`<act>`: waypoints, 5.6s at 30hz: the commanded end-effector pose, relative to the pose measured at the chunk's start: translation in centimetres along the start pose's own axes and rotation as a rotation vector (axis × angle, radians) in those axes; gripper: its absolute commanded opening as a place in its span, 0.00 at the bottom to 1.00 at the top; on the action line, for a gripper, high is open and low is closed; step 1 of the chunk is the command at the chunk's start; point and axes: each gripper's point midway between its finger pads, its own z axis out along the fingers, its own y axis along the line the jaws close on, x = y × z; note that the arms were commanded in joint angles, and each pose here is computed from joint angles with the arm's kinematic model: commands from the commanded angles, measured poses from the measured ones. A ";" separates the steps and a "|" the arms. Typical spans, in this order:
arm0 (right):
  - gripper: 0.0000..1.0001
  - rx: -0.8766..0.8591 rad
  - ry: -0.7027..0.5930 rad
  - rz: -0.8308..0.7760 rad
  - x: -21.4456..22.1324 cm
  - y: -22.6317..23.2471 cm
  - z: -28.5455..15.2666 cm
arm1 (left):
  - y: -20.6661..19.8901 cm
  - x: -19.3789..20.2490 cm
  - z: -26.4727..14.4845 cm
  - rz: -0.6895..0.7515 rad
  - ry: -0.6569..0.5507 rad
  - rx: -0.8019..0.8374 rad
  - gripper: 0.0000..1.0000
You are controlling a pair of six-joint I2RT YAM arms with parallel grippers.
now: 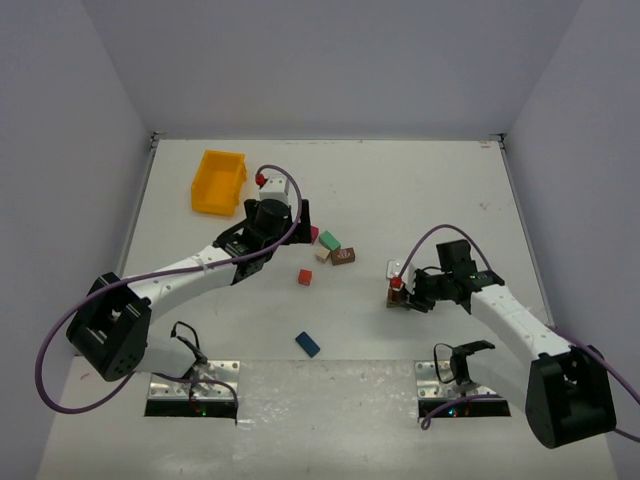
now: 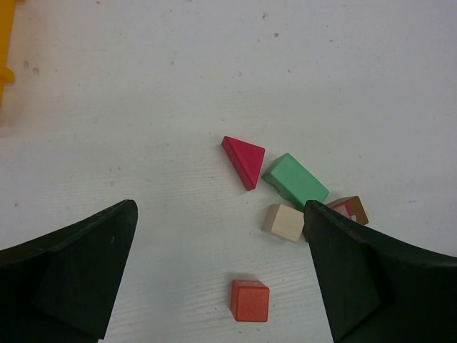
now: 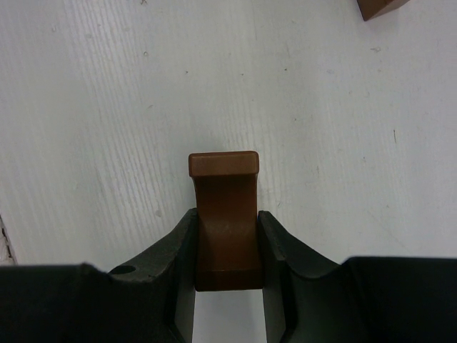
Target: Build the wood block tower
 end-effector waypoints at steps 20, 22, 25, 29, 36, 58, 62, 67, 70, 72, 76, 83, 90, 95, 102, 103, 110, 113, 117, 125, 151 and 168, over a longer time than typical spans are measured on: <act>0.21 0.015 -0.056 -0.021 -0.1 -0.6 0.4 | -0.8 -2.4 0.2 0.003 -0.041 0.008 1.00; 0.21 0.020 -0.061 -0.016 -0.2 -0.7 0.4 | -0.3 -1.8 0.1 0.015 -0.016 -0.012 1.00; 0.21 0.023 -0.064 -0.012 -0.2 -0.8 0.4 | -0.3 -1.9 0.1 0.014 -0.016 -0.013 1.00; 0.21 0.028 -0.054 -0.018 0.1 -0.9 0.4 | -0.4 -1.9 0.1 0.016 -0.016 -0.010 1.00; 0.21 0.026 -0.051 -0.025 0.3 -0.7 0.4 | -0.3 -2.0 0.1 0.014 -0.019 -0.017 1.00; 0.27 0.030 -0.040 -0.039 0.6 -0.8 0.4 | -0.3 -1.8 0.3 0.017 -0.012 -0.020 1.00; 0.29 0.030 -0.043 -0.039 0.6 -0.8 0.4 | -0.2 -1.8 0.3 0.018 -0.015 -0.026 1.00; 0.32 0.030 -0.041 -0.040 0.7 -0.7 0.4 | -0.2 -1.8 0.3 0.018 -0.013 -0.025 1.00; 0.32 0.032 -0.038 -0.041 0.7 -0.8 0.4 | -0.1 -1.9 0.4 0.018 -0.016 -0.032 1.00; 0.33 0.031 -0.038 -0.041 0.7 -0.8 0.4 | 0.0 -1.8 0.4 0.020 -0.015 -0.037 1.00; 0.34 0.031 -0.037 -0.039 0.7 -0.8 0.4 | -0.1 -1.7 0.6 0.021 -0.010 -0.037 1.00; 0.39 0.035 -0.039 -0.044 0.6 -0.9 0.4 | -0.2 -1.6 0.6 0.023 -0.007 -0.034 1.00; 0.41 0.037 -0.041 -0.044 0.5 -0.9 0.3 | -0.1 -1.6 0.6 0.025 -0.004 -0.036 1.00; 0.45 0.040 -0.040 -0.048 0.5 -1.1 0.3 | -0.2 -1.5 0.7 0.024 -0.003 -0.034 1.00; 0.54 0.046 -0.032 -0.061 0.6 -1.1 0.2 | -0.2 -1.6 0.7 0.025 -0.003 -0.031 1.00; 0.55 0.050 -0.032 -0.064 0.5 -1.2 0.1 | -0.3 -1.6 0.7 0.026 -0.003 -0.029 1.00; 0.69 0.074 -0.013 -0.070 0.8 -1.7 0.0 | -0.3 -1.3 0.7 0.029 0.004 -0.027 1.00; 0.79 0.088 0.010 -0.069 1.3 -2.0 0.0 | -0.3 -1.3 0.7 0.030 0.005 -0.028 1.00; 0.98 0.114 0.057 -0.075 2.1 -2.6 -0.4 | -0.3 -1.3 0.7 0.031 0.006 -0.025 1.00; 0.99 0.143 0.084 -0.076 2.6 -3.2 -0.9 | -0.3 -1.2 0.8 0.034 0.008 -0.026 1.00; 0.99 0.179 0.047 -0.057 1.4 -4.5 -1.8 | -0.5 -1.0 1.0 0.036 0.017 -0.018 1.00; 0.99 0.131 -0.005 -0.144 -1.3 -3.5 -3.6 | -1.4 -1.4 1.0 -0.009 -0.005 0.022 1.00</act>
